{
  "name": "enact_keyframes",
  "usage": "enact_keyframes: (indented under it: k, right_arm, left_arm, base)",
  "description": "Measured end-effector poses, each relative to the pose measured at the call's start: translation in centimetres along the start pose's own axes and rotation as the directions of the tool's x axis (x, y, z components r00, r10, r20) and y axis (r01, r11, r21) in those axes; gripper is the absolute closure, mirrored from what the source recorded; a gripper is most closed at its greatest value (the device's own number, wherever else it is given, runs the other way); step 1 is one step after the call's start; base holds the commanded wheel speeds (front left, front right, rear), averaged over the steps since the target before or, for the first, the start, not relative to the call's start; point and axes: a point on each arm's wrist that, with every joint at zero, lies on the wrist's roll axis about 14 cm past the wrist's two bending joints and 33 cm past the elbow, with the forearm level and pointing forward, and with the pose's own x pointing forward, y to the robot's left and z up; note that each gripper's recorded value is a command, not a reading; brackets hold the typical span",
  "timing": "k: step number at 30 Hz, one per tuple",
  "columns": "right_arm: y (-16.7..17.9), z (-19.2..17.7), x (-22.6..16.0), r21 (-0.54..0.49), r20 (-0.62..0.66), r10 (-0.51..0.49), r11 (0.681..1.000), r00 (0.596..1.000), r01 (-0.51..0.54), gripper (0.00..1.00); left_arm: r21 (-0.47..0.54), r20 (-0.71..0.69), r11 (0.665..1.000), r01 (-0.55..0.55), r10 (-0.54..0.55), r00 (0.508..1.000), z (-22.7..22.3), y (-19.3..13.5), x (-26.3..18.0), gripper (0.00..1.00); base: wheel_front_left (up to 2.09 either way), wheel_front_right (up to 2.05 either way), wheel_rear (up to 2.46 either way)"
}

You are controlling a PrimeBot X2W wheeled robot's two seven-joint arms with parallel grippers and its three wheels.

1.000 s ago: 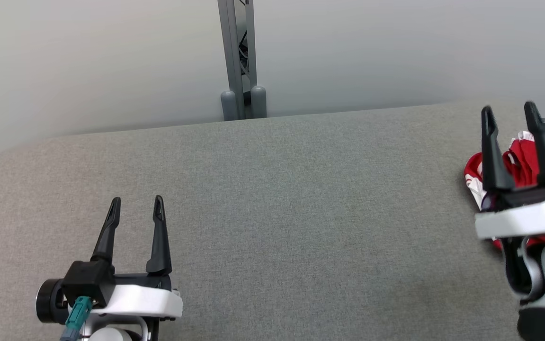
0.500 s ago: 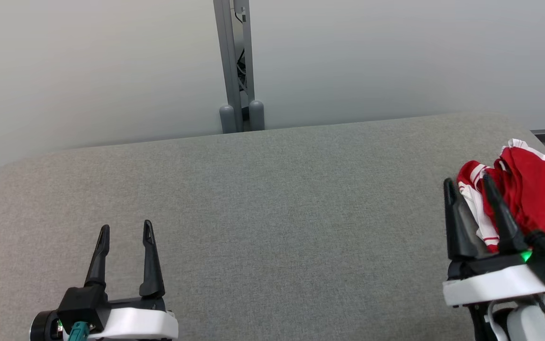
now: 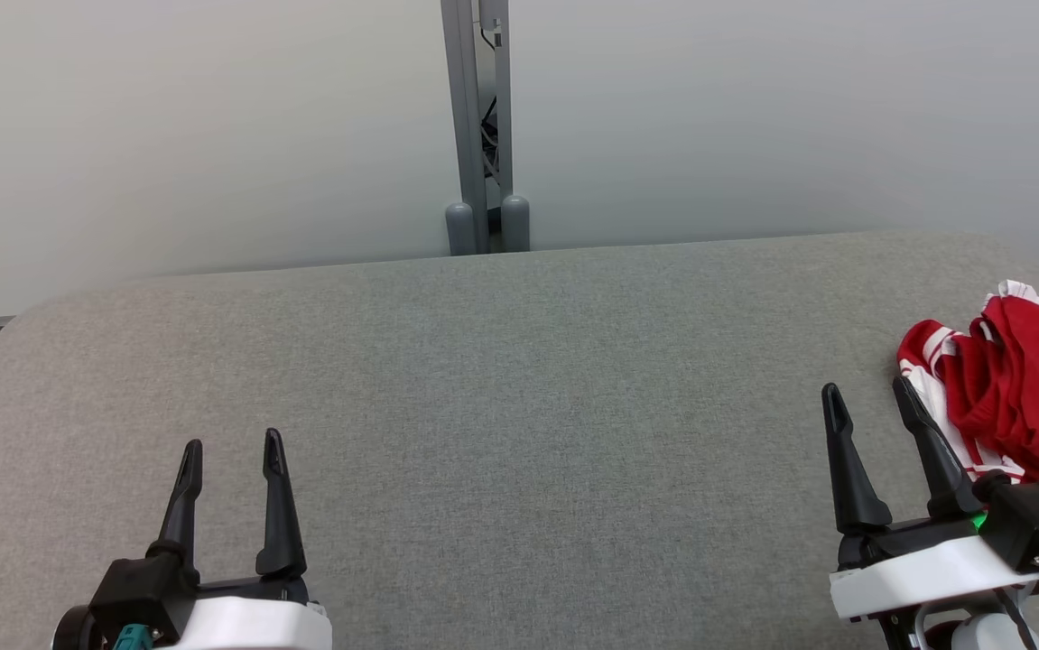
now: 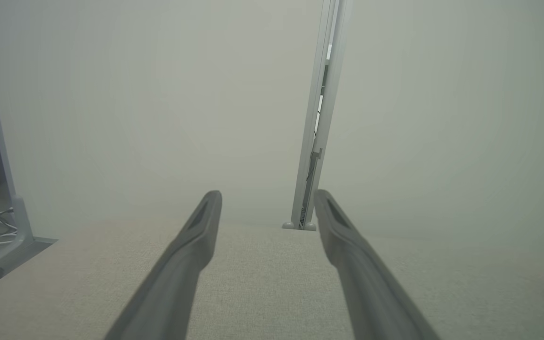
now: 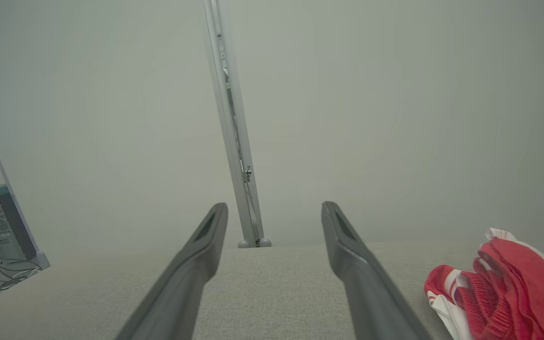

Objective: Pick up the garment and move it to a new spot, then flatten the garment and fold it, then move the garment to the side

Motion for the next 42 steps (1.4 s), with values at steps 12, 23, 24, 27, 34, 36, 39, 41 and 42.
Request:
enact_keyframes:
  k: [12, 23, 24, 27, 34, 36, 39, 41, 42]
  right_arm:
    - [1.3, -0.5, 0.1, -0.018, -0.017, 0.043, 0.999, 0.999, -0.043, 0.0]
    - [1.6, -0.7, 0.0, -0.014, -0.024, 0.05, 0.999, 0.998, -0.05, 0.0]
    - [1.6, -0.7, 0.0, -0.015, -0.024, 0.049, 0.999, 0.999, -0.049, 0.0]
    - [1.5, -0.8, 0.0, -0.015, -0.025, 0.047, 0.999, 0.999, -0.047, 0.0]
    - [1.4, -0.8, -0.1, -0.015, -0.026, 0.042, 0.999, 0.999, -0.043, 0.0]
    - [1.4, -0.8, -0.1, -0.016, -0.026, 0.043, 0.999, 0.999, -0.044, 0.0]
    - [1.4, -0.8, -0.1, -0.016, -0.028, 0.044, 0.999, 0.999, -0.045, 0.0]
    - [1.5, -0.9, -0.1, -0.016, -0.028, 0.046, 0.999, 0.999, -0.046, 0.0]
    - [1.5, -0.9, -0.1, -0.016, -0.029, 0.047, 0.999, 0.999, -0.047, 0.0]
  left_arm:
    - [-0.014, -0.037, 1.0, 0.01, -0.011, 0.999, -1.1, 0.2, -0.6, 0.0]
    - [-0.056, -0.053, 0.998, 0.033, -0.036, 0.998, -1.5, -0.1, -0.7, 0.0]
    - [-0.056, -0.054, 0.998, 0.033, -0.036, 0.998, -1.6, -0.1, -0.7, 0.0]
    - [-0.057, -0.057, 0.998, 0.037, -0.04, 0.998, -1.7, -0.1, -0.7, 0.0]
    - [-0.065, -0.065, 0.998, 0.028, -0.033, 0.997, -1.9, 0.2, -0.7, 0.0]
    - [-0.067, -0.066, 0.997, 0.028, -0.032, 0.997, -1.9, 0.2, -0.8, 0.0]
    - [-0.074, -0.066, 0.997, 0.025, -0.029, 0.997, -1.9, 0.2, -0.8, 0.0]
    - [-0.078, -0.065, 0.997, 0.027, -0.032, 0.997, -1.9, 0.2, -0.8, 0.0]
    - [-0.081, -0.065, 0.996, 0.027, -0.032, 0.997, -1.9, 0.2, -0.8, 0.0]
  base:
    - [0.0, 0.0, 0.0]
    - [0.0, 0.0, 0.0]
    - [0.0, 0.0, 0.0]
    - [0.0, 0.0, 0.0]
    - [0.0, 0.0, 0.0]
    - [0.0, 0.0, 0.0]
    - [0.0, 0.0, 0.0]
    - [0.0, 0.0, 0.0]
    - [0.0, 0.0, 0.0]
